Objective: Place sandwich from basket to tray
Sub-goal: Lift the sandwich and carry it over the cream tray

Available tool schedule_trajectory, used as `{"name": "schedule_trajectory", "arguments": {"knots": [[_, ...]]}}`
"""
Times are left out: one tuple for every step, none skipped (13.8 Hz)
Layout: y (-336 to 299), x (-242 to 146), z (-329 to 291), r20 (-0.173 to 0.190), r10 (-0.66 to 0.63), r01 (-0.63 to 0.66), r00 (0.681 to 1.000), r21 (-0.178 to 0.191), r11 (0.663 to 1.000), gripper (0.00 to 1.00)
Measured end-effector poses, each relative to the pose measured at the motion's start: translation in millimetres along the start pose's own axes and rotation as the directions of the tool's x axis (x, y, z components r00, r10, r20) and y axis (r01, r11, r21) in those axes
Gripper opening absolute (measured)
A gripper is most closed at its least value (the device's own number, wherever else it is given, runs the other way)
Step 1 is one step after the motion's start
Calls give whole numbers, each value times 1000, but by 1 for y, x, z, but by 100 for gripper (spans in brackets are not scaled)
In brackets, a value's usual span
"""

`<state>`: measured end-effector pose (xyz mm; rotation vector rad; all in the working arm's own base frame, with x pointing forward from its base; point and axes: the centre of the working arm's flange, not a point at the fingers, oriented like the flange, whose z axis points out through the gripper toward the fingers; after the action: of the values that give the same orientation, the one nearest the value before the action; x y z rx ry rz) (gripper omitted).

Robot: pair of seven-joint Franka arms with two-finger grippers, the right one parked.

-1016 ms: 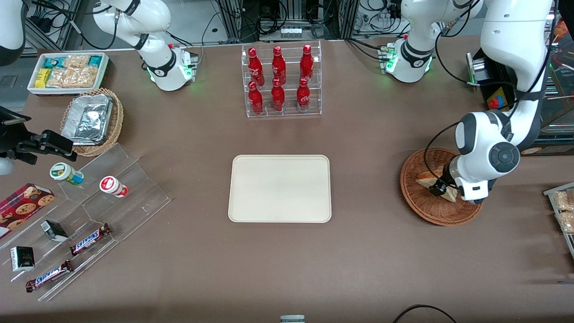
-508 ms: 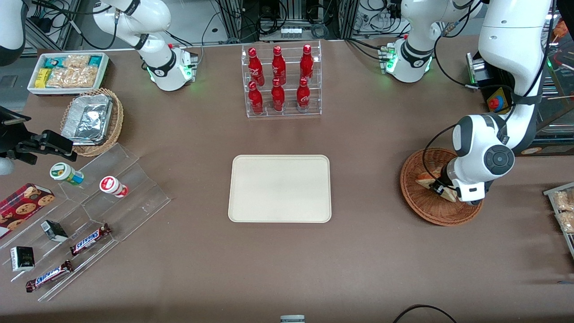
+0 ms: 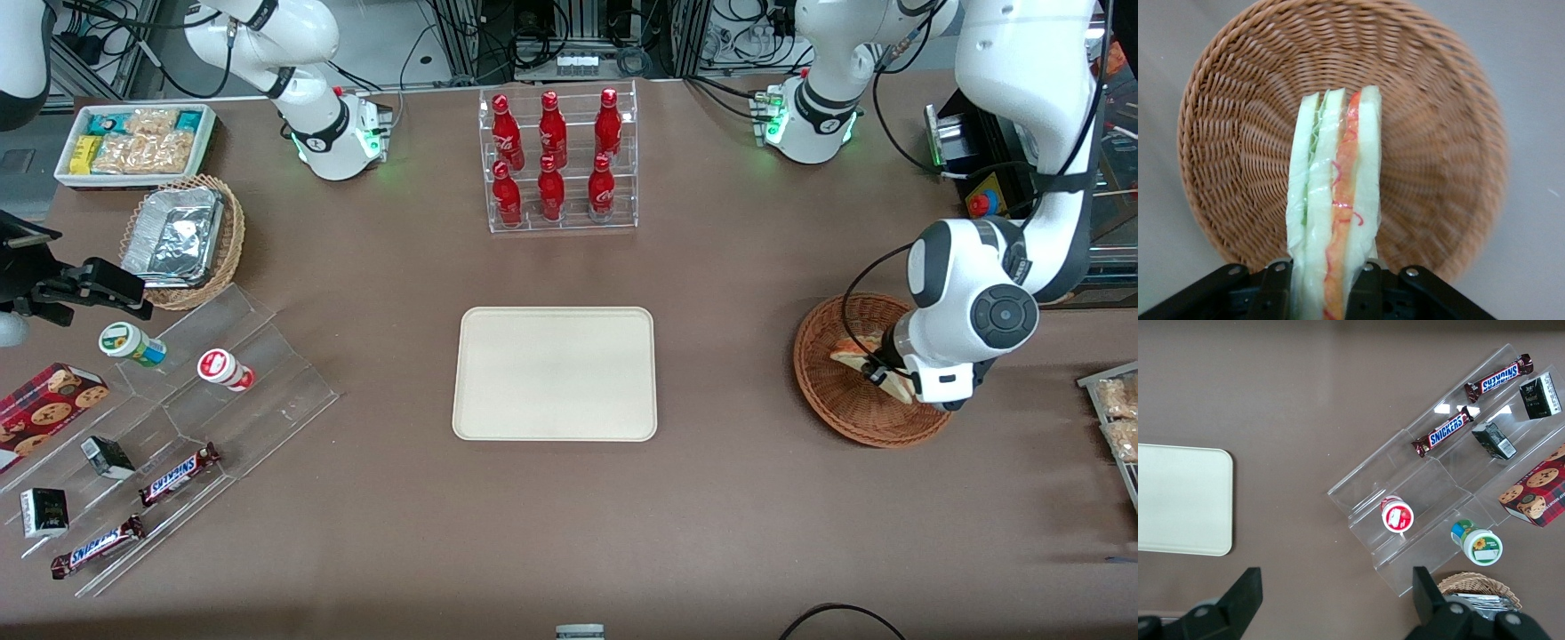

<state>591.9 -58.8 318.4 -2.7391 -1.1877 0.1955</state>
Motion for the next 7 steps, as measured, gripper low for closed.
{"name": "schedule_trajectory", "arguments": {"knots": [[16, -15, -22, -14, 34, -34, 999, -6, 999, 20], [32, -32, -39, -31, 72, -72, 997, -16, 997, 20], [47, -51, -49, -47, 109, -111, 993, -25, 994, 20], [61, -70, -53, -58, 149, -151, 987, -28, 988, 20], [74, -87, -53, -64, 188, -190, 980, -25, 982, 19], [87, -104, -50, -68, 229, -231, 971, -18, 973, 18], [100, -120, -45, -70, 284, -286, 956, -15, 958, 17]]}}
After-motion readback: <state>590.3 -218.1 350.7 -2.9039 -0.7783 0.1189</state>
